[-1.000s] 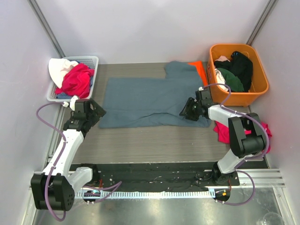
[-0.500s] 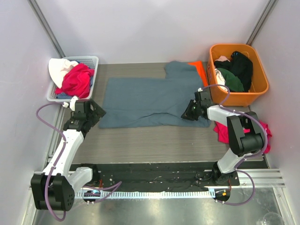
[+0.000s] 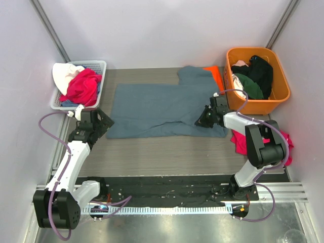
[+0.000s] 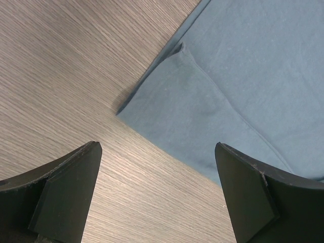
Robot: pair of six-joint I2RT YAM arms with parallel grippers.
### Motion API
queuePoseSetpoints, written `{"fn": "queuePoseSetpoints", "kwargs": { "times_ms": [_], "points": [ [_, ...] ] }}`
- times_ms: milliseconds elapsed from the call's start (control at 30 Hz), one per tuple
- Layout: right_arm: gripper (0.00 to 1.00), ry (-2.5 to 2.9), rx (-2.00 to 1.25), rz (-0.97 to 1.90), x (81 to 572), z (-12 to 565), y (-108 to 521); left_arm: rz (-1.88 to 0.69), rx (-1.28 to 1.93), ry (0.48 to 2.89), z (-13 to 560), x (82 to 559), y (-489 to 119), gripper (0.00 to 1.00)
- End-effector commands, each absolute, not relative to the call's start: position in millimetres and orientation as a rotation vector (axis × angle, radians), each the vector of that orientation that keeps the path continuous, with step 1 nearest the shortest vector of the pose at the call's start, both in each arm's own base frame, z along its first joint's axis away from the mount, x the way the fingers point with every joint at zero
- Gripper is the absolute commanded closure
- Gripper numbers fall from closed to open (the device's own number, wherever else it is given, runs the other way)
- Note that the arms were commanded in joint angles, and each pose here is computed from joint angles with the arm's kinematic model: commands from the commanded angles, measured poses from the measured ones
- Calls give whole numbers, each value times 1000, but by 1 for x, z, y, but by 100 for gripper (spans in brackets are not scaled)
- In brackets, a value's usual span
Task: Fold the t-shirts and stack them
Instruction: Fold the tshirt
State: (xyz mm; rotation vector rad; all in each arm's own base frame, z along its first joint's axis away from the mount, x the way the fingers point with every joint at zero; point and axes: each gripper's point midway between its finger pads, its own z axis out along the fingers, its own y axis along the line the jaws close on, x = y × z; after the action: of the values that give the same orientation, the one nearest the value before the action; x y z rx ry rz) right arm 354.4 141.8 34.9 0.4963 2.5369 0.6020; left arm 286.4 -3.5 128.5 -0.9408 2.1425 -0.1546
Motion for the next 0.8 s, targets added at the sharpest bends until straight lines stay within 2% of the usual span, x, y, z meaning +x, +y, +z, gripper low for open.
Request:
{"fn": "queuePoseSetpoints", "kwargs": {
  "times_ms": [0, 767],
  "points": [
    [99, 2411, 465, 697, 388, 76, 161, -143, -931, 2128, 132, 284, -1, 0],
    [99, 2314, 365, 857, 462, 98, 213, -125, -929, 2146, 130, 282, 0, 0]
  ]
}}
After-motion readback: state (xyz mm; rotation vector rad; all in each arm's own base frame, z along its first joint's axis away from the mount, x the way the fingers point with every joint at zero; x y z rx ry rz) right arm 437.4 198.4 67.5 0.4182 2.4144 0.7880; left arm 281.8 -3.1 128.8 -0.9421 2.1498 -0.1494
